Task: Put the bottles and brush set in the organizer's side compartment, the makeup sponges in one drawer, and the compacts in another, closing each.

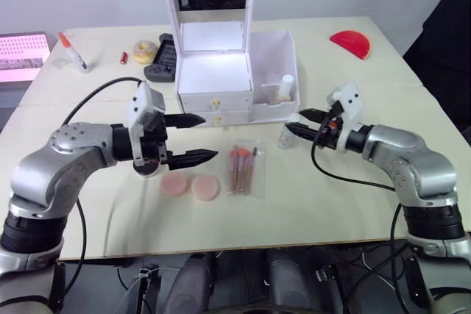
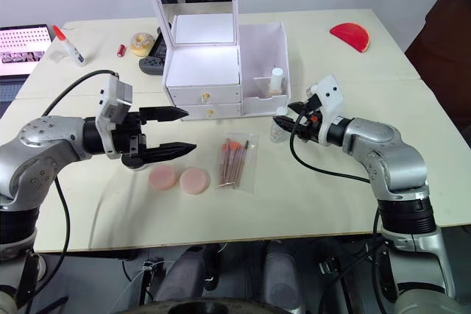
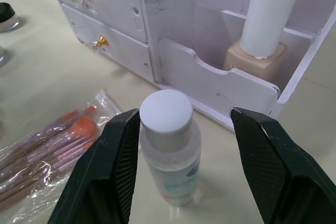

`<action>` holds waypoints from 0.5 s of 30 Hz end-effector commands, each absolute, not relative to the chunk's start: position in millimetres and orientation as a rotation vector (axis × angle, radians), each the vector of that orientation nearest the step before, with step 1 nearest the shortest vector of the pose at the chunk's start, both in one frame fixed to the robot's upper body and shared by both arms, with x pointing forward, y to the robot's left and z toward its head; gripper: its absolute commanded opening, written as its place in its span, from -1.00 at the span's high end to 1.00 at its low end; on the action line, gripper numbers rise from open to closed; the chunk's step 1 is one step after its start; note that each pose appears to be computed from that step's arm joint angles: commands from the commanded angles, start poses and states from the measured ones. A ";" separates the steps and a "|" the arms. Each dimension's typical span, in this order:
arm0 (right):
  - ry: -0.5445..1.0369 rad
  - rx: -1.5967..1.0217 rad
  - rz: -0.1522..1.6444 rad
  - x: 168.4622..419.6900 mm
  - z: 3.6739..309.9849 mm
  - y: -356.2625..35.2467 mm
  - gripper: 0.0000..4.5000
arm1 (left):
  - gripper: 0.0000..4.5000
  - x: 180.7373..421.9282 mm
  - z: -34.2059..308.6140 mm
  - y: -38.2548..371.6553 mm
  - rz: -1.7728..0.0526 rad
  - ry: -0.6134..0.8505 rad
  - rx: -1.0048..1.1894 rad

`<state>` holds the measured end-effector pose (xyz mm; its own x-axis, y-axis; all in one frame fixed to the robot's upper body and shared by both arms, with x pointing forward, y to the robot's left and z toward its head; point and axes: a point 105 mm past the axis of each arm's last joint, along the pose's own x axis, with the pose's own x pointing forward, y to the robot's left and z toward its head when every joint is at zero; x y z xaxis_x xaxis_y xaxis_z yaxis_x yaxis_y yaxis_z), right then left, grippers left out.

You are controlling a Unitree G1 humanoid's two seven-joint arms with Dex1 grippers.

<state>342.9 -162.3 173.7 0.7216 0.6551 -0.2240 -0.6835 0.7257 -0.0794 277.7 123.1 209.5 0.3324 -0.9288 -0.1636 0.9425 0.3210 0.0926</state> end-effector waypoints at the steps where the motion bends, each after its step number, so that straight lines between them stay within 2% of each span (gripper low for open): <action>1: 0.110 -0.171 0.759 339.2 195.6 -159.0 -0.29 | -1.00 275.1 222.1 123.7 -1.228 0.033 0.209; 6: 0.114 -0.169 0.760 338.8 195.8 -158.5 -0.29 | -1.00 274.8 222.2 123.3 -1.227 0.035 0.207; 9: 0.126 -0.169 0.762 338.5 193.5 -158.5 0.05 | -1.00 274.8 222.8 123.0 -1.226 0.034 0.208; 12: 0.139 -0.170 0.769 337.7 190.7 -157.5 0.67 | -1.00 275.5 224.3 122.7 -1.224 0.031 0.209; 15: 0.139 -0.168 0.772 337.6 190.4 -155.9 0.70 | -1.00 276.8 225.3 123.2 -1.220 0.030 0.211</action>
<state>339.8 -159.2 175.6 0.7095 0.6679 -0.2249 -0.6946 0.7166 -0.0630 279.5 123.0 211.3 0.3456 -0.9244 -0.1614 0.9377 0.3338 0.0961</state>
